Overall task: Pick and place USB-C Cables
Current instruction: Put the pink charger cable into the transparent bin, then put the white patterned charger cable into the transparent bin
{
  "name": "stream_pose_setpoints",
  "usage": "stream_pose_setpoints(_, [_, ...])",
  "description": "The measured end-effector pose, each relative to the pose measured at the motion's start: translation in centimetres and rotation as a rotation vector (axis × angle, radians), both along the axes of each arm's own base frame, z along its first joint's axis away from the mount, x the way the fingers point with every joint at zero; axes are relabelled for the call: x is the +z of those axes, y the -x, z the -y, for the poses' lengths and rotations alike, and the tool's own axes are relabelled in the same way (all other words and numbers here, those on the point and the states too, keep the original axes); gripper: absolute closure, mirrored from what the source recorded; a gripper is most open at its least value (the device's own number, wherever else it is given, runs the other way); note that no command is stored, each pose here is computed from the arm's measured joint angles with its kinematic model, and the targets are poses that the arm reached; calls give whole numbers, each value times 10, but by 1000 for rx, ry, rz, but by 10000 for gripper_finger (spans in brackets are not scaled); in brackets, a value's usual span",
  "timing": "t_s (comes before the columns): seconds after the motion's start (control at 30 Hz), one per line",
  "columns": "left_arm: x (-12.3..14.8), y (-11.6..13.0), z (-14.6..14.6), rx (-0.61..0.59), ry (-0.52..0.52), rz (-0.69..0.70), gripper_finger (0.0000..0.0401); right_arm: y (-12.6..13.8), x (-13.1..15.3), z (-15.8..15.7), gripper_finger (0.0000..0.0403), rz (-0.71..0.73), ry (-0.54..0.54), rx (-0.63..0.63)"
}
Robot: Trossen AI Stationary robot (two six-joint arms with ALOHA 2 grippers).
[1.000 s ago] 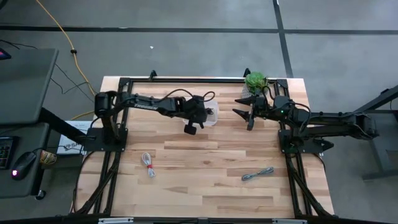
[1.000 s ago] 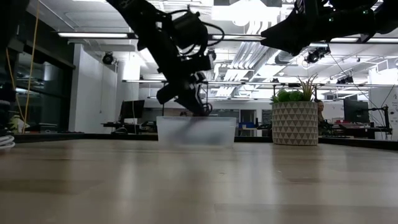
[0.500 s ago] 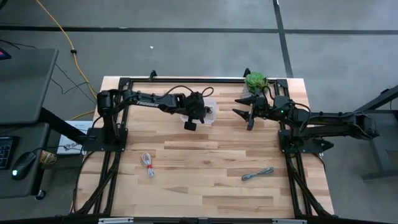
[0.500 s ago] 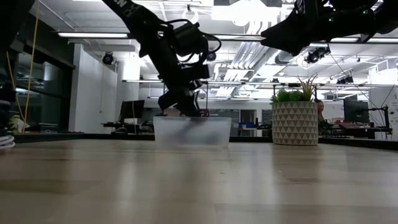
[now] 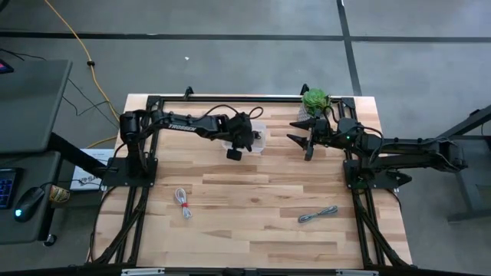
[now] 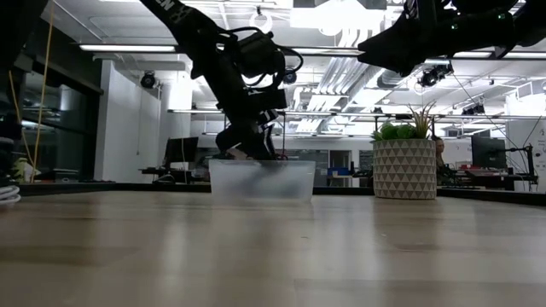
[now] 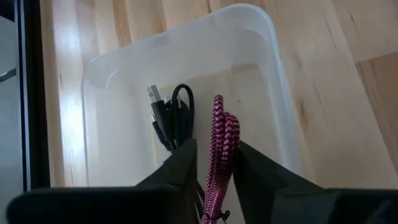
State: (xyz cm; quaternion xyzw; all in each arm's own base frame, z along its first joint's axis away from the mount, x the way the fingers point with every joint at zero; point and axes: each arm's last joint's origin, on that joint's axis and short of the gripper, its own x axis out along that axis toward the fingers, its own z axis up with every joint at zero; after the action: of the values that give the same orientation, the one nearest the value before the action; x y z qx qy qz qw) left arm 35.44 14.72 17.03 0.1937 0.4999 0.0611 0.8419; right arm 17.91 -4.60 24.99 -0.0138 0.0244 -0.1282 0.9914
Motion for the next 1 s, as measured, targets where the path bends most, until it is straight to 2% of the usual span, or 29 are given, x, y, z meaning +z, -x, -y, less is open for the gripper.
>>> stream_pose_setpoints(0.37, [0, 1, -3, 91, 17, 22, 235, 0, 0, 0, 199, -1, 0, 0])
stream_pose_setpoints(0.63, [9, 2, -1, 92, 53, 26, 213, 0, 0, 0, 199, -2, 0, 0])
stream_pose_setpoints(0.83, [36, -5, -5, 103, 57, 23, 212, 0, -1, 0, 199, -9, -2, 0])
stream_pose_setpoints(1.0, [72, -10, -5, 145, 88, 59, 212, 0, -2, 0, 199, -21, -5, 0])
